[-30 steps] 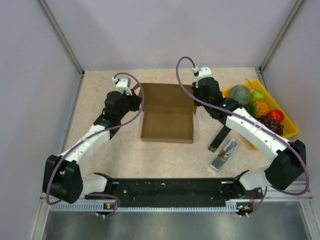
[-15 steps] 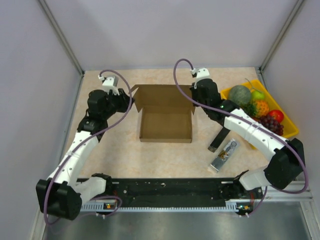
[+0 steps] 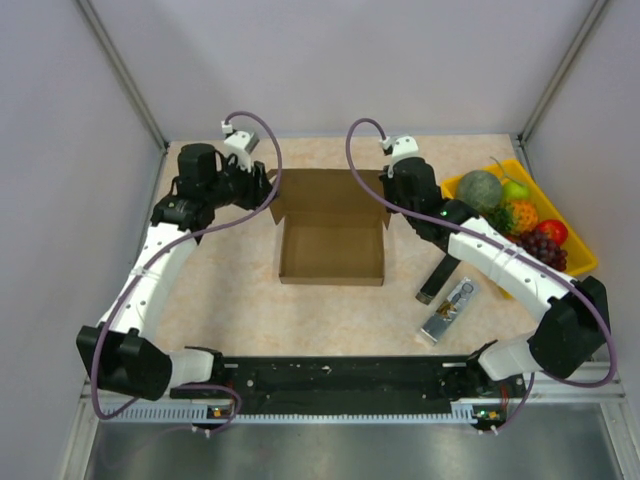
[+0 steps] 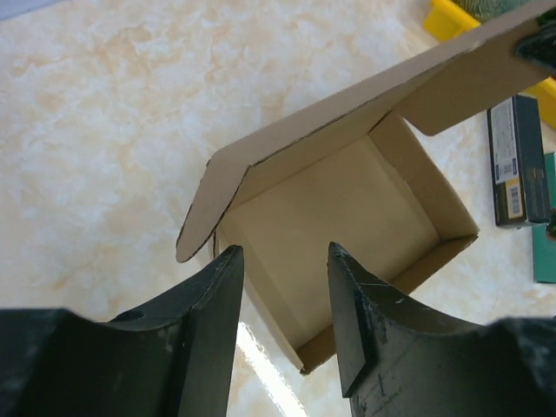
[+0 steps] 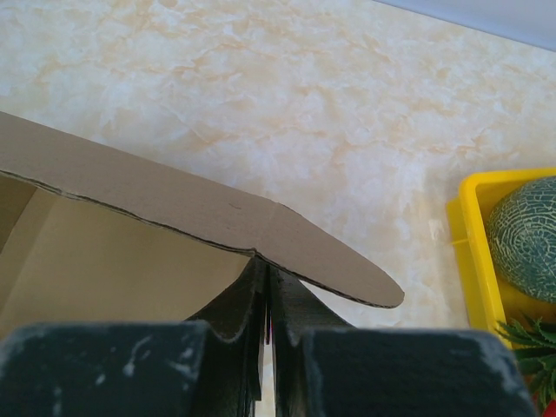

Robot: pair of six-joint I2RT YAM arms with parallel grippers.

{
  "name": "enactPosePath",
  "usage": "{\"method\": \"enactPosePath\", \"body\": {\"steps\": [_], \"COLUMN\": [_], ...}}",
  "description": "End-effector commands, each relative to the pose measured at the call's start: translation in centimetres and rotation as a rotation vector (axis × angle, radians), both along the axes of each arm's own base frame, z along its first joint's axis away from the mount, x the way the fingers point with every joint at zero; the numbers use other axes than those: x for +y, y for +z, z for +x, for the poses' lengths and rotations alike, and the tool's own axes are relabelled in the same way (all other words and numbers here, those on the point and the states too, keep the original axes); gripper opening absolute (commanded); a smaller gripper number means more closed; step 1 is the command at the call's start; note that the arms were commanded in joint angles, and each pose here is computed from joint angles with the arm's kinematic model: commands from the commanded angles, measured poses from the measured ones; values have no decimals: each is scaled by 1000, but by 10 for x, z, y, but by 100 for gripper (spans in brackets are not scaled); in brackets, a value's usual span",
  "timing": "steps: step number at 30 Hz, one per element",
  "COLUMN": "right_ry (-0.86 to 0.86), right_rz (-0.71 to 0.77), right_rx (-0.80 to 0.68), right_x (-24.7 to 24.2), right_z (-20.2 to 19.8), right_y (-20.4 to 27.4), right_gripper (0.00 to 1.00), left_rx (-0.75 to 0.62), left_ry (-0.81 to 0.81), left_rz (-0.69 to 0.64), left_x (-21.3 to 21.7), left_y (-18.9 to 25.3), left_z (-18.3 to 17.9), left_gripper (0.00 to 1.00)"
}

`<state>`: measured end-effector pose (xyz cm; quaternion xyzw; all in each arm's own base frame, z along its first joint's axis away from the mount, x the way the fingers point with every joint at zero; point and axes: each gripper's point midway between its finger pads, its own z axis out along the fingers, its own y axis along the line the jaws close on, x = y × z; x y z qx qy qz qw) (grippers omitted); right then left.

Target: Fold the paper box

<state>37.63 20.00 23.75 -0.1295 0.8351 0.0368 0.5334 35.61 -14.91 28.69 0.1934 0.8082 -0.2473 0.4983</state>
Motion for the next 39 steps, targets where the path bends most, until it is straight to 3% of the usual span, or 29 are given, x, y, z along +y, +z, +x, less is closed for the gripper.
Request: {"method": "enactPosePath", "body": {"steps": [1, 9, 26, 34, 39], "right_ry": [18, 30, 32, -39, -57], "right_rz": [10, 15, 14, 36, 29], "right_rx": [-36, -34, -41, -25, -19], "right_x": [8, 12, 11, 5, 2], "right_z": [4, 5, 6, 7, 8], "right_y": [16, 17, 21, 17, 16], "right_gripper": [0, 0, 0, 1, 11], "left_rx": [-3, -45, -40, -52, -58], "left_ry": [-65, 60, 50, 150, 170], "left_rz": [50, 127, 201, 264, 251], "left_x": [-1, 16, -2, -9, -12], "left_y": [-2, -14, -28, -43, -40], "left_z": [-3, 20, 47, 50, 49], "left_gripper": [49, 59, 47, 25, 16]}}
